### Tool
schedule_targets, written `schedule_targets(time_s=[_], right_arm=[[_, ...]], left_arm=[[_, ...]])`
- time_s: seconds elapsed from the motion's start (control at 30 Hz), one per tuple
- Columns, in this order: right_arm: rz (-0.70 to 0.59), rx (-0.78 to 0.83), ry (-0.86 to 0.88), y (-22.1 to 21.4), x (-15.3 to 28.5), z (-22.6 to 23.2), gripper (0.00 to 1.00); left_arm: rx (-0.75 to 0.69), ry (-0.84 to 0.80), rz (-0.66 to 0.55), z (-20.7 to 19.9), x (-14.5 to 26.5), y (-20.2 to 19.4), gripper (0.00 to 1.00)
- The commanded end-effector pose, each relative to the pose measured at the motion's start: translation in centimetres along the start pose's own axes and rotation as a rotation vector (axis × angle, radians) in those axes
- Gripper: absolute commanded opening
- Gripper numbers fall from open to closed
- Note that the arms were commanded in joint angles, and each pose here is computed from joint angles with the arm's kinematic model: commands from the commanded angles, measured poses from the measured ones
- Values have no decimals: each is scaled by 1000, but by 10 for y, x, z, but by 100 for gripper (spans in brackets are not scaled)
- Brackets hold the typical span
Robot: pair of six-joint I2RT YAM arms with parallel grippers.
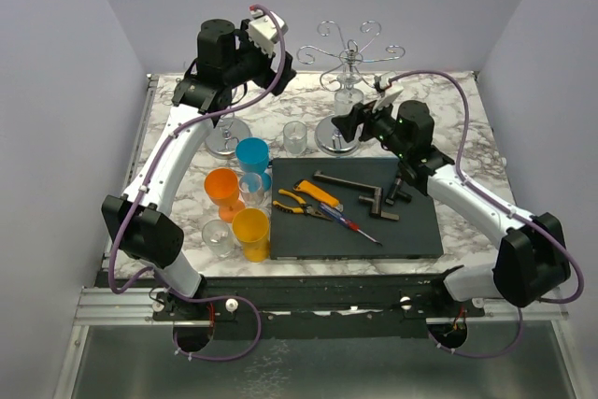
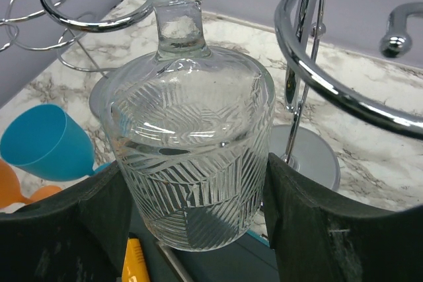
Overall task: Place the wine glass upside down on the wine glass rack
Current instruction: Turn the wine glass upside down at the wine rack.
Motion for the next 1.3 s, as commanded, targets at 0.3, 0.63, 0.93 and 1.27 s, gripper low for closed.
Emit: schedule_targets(time_s=[0.3, 0.63, 0.93, 1.27], right_arm=[[-232, -13, -9, 25, -35, 15, 1], [-296, -13, -31, 25, -47, 23, 1], [-296, -2, -7, 21, -57, 38, 1], [-282, 30, 4, 12, -59, 54, 0]], left_arm=[[-27, -72, -22, -3, -8, -1, 81], [-31, -95, -29, -3, -15, -2, 72], [-21, -110, -39, -6, -14, 0, 72], [4, -117, -51, -6, -17, 4, 69]])
Point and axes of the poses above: each gripper's point midway between its finger pads, its own x axis back along the fingers, its own z axis along the line the jaws close on, y = z × x, the point moved 6 cm from there along x, back along the fingers, and after that the axes turned 10 degrees about -x, right-handed, at the moved point
